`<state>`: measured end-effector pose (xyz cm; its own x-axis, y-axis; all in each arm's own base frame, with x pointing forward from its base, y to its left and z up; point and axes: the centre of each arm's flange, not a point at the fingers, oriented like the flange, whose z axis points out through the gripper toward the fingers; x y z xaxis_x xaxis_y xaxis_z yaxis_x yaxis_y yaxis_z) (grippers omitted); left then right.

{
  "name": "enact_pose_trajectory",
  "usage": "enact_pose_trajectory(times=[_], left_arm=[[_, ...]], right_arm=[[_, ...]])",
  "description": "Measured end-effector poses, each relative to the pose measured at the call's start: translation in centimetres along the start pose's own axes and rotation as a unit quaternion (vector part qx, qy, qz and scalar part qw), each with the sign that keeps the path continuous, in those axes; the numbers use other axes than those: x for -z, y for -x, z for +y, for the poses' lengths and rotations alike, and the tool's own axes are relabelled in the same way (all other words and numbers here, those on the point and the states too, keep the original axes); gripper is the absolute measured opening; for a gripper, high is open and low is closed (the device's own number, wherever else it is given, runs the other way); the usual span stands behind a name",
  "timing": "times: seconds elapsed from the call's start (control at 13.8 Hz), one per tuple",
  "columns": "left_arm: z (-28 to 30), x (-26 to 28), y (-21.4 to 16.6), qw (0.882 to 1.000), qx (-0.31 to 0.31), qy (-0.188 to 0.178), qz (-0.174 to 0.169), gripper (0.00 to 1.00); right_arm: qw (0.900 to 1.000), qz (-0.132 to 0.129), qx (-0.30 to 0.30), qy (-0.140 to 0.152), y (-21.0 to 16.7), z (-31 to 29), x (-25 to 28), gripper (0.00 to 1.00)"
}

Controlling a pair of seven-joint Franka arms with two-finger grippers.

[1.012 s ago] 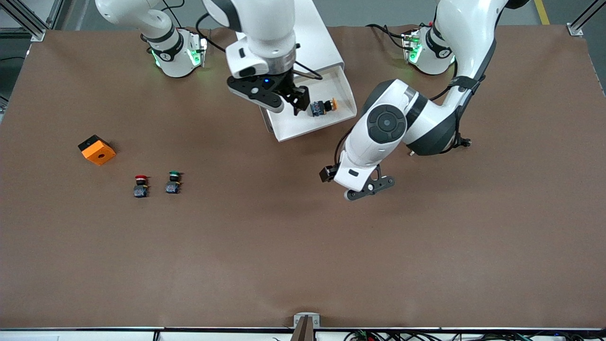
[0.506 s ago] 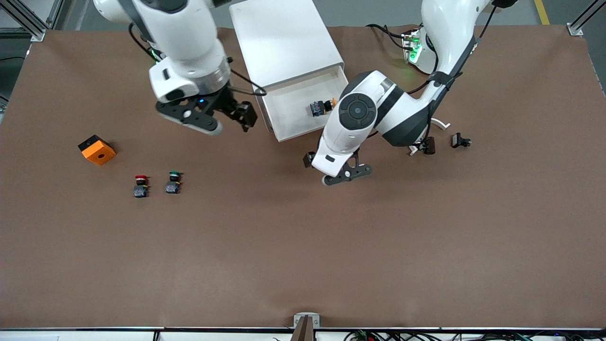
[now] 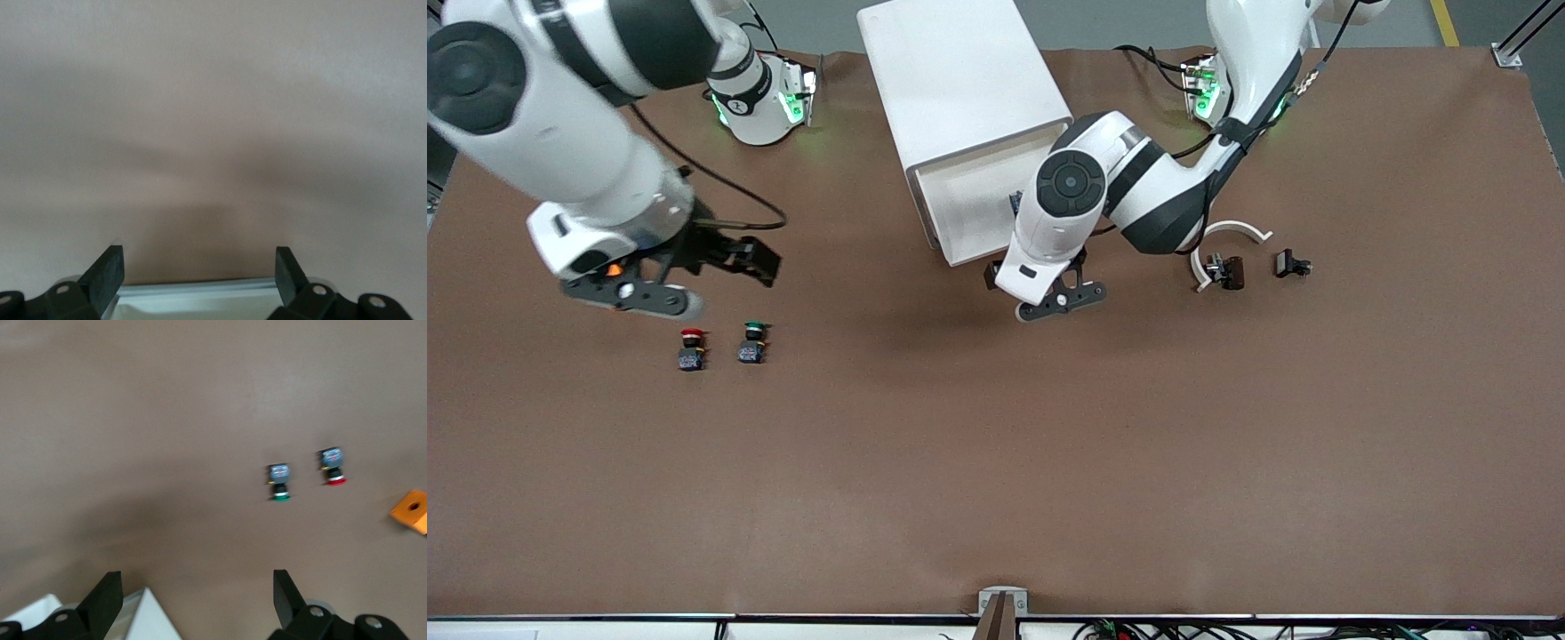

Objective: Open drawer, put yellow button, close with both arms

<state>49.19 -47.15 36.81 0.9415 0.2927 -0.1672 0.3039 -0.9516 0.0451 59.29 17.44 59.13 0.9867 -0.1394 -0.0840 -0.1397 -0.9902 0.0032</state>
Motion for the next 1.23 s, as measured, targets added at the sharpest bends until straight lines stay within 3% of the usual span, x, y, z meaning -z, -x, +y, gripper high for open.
enact_pose_trajectory(times=[0.43, 0.8, 1.01, 1.23], left_arm=[[1.3, -1.1, 3.8, 1.000, 0.015, -0.011, -0.006, 1.00], [2.0, -2.1, 6.2, 1.000, 0.015, -0.024, -0.010, 1.00], [2.4, -2.5, 7.6, 0.999, 0.015, -0.030, -0.013, 1.00], [2.7, -3.0, 9.5, 0.999, 0.017, -0.040, -0.022, 1.00]], right_arm=[[0.999, -0.032, -0.001, 0.002, -0.3, 9.3, 2.3, 1.00], [1.000, -0.024, 0.011, -0.008, 1.1, 16.1, 5.5, 1.00], [1.000, -0.022, 0.004, 0.000, 2.1, 17.3, 5.6, 1.00], [1.000, -0.004, 0.013, -0.002, 3.4, 18.4, 5.3, 1.00]])
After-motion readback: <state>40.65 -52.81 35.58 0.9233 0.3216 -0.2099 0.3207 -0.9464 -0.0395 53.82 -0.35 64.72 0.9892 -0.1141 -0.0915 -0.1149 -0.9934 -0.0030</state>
